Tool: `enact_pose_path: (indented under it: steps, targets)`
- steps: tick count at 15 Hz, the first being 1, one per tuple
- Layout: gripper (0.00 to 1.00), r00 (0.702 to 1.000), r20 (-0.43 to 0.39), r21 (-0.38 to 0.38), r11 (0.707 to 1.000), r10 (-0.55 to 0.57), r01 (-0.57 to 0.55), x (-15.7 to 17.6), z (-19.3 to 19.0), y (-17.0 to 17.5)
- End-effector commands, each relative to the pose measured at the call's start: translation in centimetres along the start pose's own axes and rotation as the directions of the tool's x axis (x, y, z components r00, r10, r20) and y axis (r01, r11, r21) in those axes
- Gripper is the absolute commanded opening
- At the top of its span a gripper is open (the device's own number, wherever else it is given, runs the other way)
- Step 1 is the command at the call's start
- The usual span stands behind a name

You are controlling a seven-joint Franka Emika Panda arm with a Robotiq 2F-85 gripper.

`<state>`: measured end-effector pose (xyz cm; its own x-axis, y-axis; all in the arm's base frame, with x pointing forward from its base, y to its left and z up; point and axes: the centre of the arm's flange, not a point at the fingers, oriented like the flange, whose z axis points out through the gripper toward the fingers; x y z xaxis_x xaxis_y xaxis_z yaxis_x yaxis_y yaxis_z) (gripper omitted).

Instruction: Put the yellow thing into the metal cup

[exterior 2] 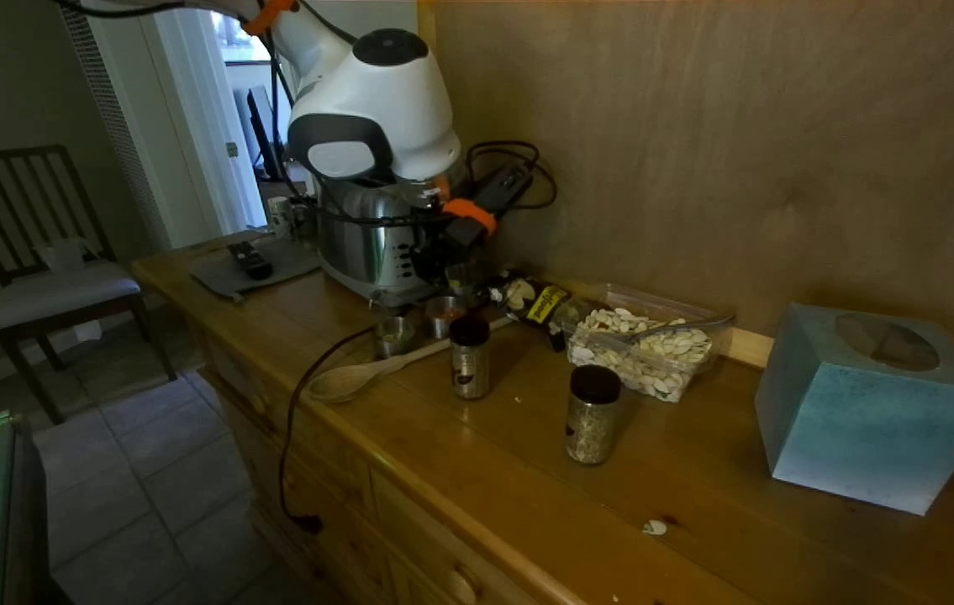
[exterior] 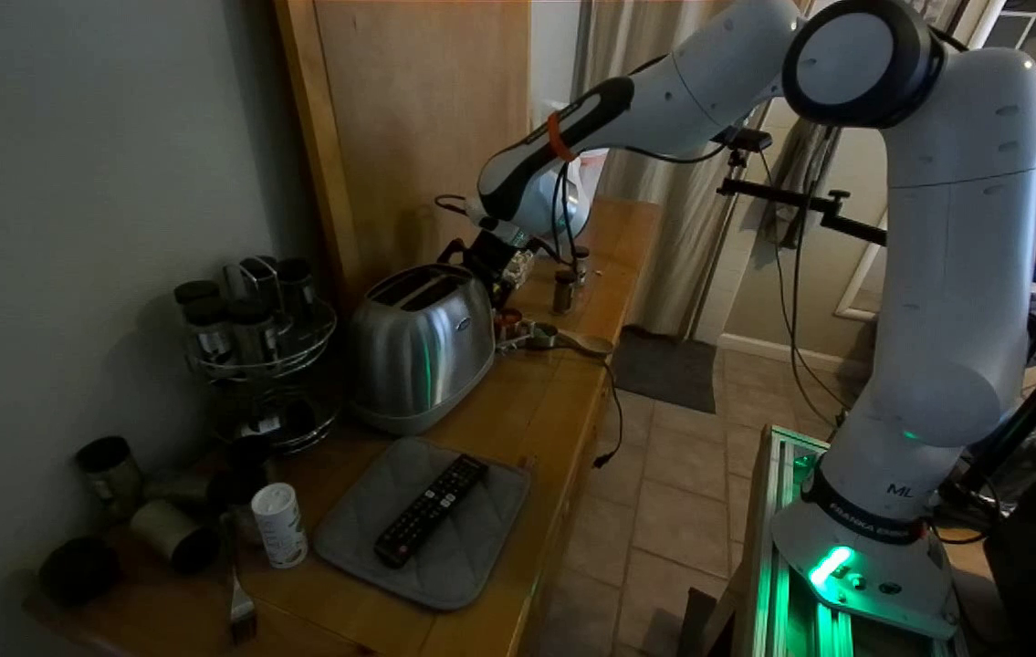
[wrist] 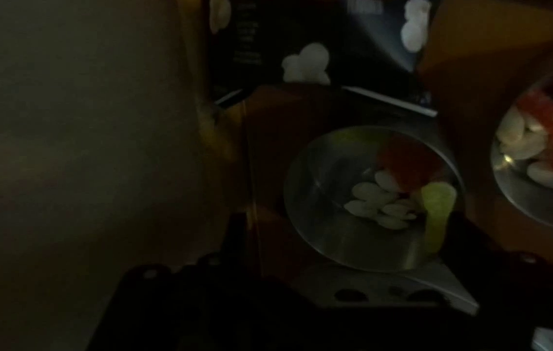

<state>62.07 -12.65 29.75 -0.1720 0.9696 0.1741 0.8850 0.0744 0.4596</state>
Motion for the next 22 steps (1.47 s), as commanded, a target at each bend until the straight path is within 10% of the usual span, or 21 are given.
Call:
enact_pose_path:
  steps: [1, 22]
  targets:
    - [1.0, 0.999, -0.045, 0.012, 1.0, 0.029, -0.029, -0.5, -0.1, 0.6]
    - [1.0, 0.938, -0.218, -0.011, 0.96, 0.271, -0.279, -3.1, -0.3, -0.2]
